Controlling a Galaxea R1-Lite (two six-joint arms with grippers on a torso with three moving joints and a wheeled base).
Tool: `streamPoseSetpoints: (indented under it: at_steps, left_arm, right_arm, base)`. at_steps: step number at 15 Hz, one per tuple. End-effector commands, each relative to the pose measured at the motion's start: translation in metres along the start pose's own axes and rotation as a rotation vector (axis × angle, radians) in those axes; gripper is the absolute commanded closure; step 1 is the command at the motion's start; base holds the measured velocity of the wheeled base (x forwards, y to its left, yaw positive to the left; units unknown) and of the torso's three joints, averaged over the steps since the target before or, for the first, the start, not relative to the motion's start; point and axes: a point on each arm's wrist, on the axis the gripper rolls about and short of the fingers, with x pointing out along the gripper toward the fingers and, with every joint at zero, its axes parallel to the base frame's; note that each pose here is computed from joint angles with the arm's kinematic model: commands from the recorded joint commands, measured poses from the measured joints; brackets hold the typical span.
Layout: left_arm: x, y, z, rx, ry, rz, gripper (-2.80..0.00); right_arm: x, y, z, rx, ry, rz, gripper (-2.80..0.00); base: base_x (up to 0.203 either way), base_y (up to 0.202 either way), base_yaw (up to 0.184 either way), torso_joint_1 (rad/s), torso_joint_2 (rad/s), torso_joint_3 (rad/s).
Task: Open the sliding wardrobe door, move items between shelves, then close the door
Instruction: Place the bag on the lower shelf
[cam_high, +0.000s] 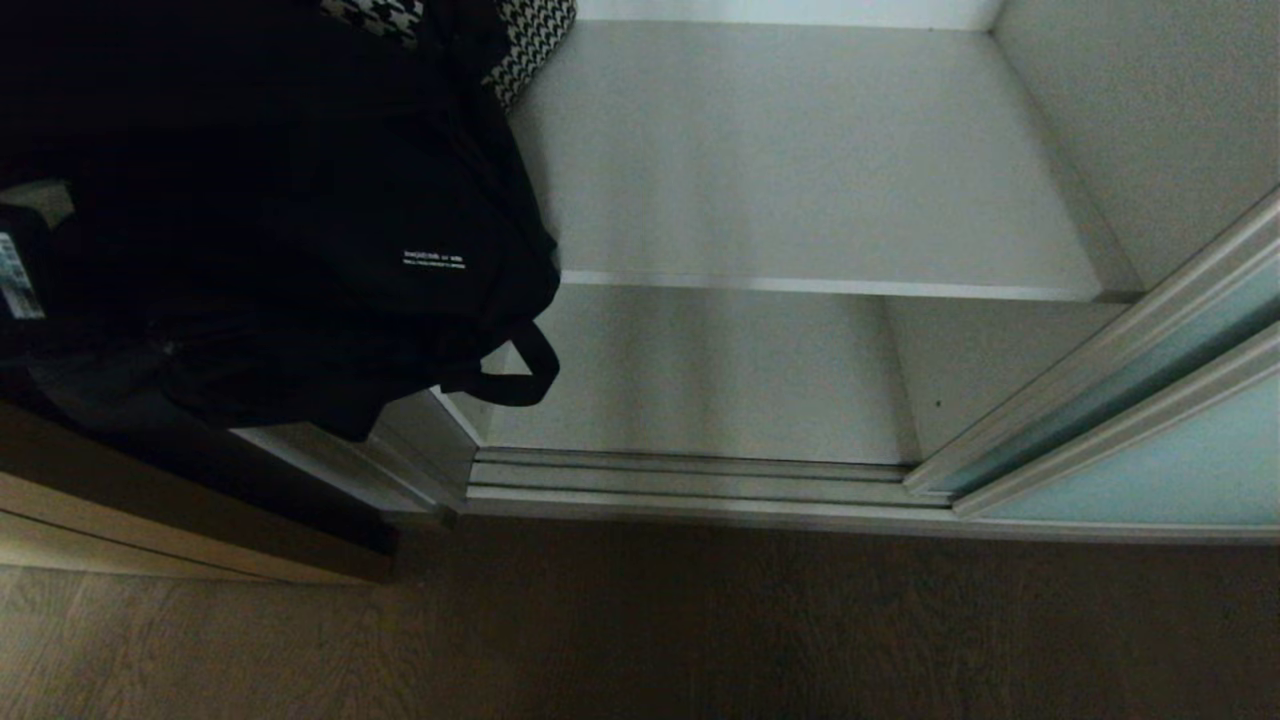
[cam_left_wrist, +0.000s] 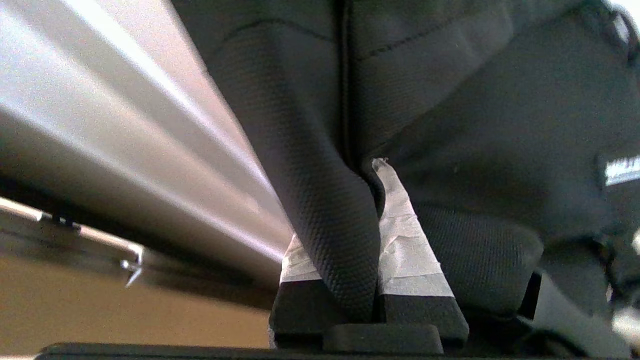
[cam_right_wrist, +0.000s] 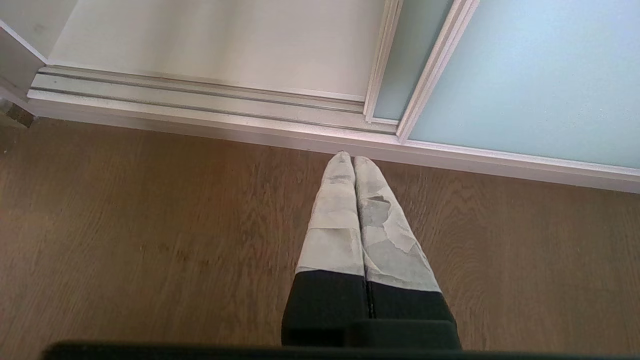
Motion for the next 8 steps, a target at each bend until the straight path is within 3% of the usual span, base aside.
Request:
streamPoseSetpoints:
  at_steps: [1,6,8]
  left_arm:
    - [-0.013,0.009,-0.012,0.006,0.003,-0.016,0.0]
    - [-0.052,0.034,-0.021,0.002,-0.053,-0.2,0.0]
    - [-0.068,0.042,-0.013,-0.003,-0.102,-0.288,0.0]
  right_arm:
    - [0.0,0.0,0.0,0.0,-0.003,0.0,0.0]
    - [0.0,0.0,0.0,0.0,-0.002,0.0,0.0]
    - [0.0,0.0,0.0,0.0,-0.002,0.0,0.0]
  base:
    - [0.0,0.0,0.0,0.0,0.0,0.0]
    - [0.0,0.0,0.0,0.0,0.0,0.0]
    - [0.0,0.0,0.0,0.0,0.0,0.0]
